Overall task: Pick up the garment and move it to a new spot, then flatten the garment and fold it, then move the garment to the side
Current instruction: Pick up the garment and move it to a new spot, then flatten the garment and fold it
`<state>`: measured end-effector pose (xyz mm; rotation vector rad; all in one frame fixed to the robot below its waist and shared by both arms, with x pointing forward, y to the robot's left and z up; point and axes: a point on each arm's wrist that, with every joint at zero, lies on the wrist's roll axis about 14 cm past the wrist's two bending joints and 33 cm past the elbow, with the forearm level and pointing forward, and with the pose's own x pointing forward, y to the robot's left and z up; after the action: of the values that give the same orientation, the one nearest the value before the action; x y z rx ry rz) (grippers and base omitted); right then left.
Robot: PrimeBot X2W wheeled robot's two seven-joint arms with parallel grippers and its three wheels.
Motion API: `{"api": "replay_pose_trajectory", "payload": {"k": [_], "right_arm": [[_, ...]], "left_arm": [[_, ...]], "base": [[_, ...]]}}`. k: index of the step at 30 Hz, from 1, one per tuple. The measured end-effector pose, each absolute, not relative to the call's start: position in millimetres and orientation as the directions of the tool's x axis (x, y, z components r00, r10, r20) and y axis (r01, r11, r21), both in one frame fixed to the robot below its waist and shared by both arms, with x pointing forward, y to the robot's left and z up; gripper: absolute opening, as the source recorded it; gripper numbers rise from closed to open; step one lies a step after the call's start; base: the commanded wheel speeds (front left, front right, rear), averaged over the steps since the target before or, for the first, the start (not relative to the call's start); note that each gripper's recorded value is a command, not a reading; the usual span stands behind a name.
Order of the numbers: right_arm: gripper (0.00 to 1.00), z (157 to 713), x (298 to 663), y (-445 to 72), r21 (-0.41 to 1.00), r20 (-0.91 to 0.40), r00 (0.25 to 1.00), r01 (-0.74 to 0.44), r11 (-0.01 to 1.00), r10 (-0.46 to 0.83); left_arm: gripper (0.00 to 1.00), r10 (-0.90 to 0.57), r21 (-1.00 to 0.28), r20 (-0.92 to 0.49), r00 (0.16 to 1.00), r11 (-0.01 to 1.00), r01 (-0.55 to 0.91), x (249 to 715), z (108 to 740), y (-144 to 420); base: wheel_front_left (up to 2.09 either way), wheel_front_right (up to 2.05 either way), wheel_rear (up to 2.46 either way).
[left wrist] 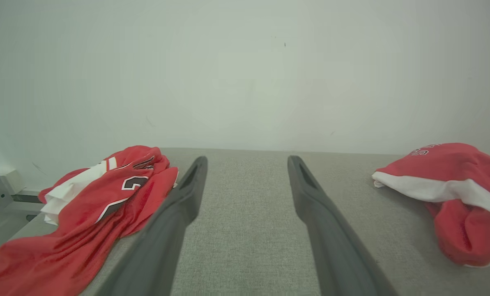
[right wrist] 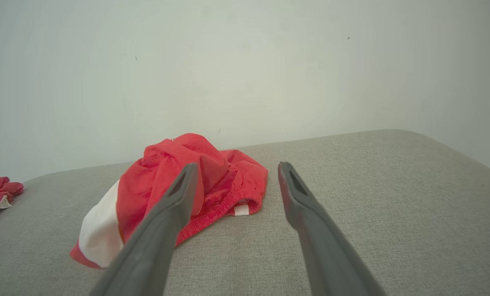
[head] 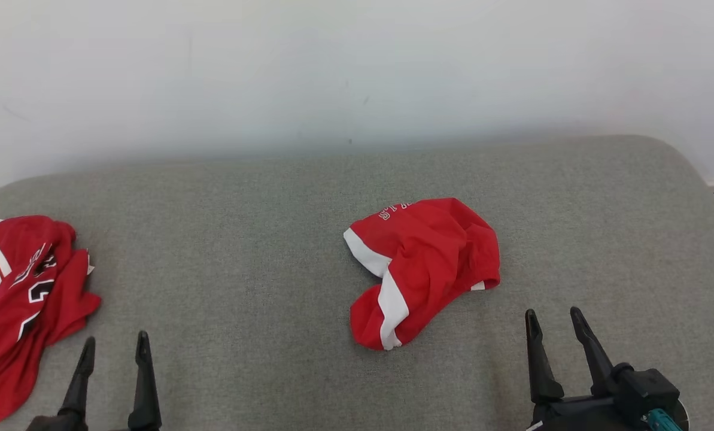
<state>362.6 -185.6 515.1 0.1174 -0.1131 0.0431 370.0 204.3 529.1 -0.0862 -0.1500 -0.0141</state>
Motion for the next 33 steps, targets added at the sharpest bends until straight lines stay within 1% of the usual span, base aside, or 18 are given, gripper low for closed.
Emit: {"api": "replay_pose_trajectory", "payload": {"k": [7,21,33], "right_arm": [[1.00,510,360,-182,0.112,0.099,0.994,-0.057,0.992,0.046],[1.00,500,359,-182,0.115,0.069,0.996,-0.056,0.992,0.048],[1.00,496,358,-183,0.118,0.057,0.997,-0.049,0.992,0.043]], "left_arm": [[1.00,-0.013,-0.056,0.123,0.992,0.998,0.020,363,520,205],[1.00,-0.014,-0.073,0.103,0.995,0.997,0.022,361,512,201],[1.00,-0.024,-0.061,0.098,0.995,0.998,0.030,363,511,198]], "base": [[0.00,0.00,0.00],[0.00,0.00,0.00],[0.00,0.00,0.00]]}}
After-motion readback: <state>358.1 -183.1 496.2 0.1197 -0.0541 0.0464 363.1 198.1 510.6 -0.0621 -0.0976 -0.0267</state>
